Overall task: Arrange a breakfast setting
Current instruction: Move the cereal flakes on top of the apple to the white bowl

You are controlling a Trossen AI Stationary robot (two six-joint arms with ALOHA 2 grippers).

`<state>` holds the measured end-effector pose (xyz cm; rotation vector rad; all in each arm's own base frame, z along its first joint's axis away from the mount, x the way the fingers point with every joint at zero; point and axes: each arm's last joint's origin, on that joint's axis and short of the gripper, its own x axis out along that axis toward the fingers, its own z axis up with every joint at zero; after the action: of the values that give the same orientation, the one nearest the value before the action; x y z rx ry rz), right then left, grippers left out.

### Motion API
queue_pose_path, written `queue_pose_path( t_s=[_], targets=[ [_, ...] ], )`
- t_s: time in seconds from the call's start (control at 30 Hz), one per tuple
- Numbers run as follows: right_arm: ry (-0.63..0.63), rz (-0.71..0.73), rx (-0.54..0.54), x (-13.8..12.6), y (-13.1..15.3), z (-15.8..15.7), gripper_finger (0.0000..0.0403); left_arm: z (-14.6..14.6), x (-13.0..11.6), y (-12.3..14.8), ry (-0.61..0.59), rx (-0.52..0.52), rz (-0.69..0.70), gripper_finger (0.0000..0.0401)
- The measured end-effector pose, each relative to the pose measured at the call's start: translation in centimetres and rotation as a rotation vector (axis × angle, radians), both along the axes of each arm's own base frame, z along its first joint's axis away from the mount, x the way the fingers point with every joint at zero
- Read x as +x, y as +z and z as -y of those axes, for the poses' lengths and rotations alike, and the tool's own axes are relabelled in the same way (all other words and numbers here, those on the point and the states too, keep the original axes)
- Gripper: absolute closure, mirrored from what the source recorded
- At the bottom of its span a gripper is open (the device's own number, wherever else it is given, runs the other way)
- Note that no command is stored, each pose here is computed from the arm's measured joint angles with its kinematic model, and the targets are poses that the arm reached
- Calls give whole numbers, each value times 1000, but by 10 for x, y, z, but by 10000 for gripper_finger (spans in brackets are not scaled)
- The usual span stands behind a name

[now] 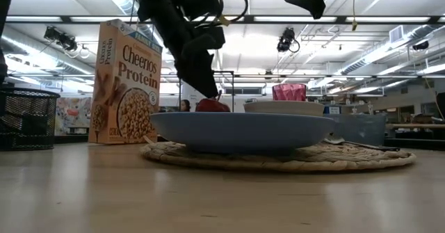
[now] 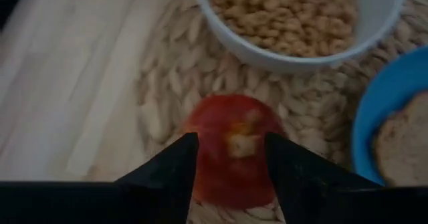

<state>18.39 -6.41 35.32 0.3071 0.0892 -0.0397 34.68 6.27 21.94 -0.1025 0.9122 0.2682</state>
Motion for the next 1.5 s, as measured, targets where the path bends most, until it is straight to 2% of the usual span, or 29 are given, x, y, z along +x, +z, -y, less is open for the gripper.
queue_pose_path(
  t_s=[0.43, 0.8, 0.97, 1.23, 1.5],
  targets=[
    [0, 8, -4, 0, 1, 0, 30, 1, 4, -9, -29, -2, -23, 224],
    [0, 14, -7, 0, 1, 0, 30, 1, 4, -9, -35, -1, -32, 291],
    [0, 14, -7, 0, 1, 0, 30, 2, 3, -10, -37, -3, -38, 308],
    [0, 14, -7, 0, 1, 0, 30, 9, 2, -11, -140, 79, -94, 316],
    [-2, 15, 16, 0, 1, 0, 30, 10, 1, -11, -130, 69, -104, 317]
  ],
)
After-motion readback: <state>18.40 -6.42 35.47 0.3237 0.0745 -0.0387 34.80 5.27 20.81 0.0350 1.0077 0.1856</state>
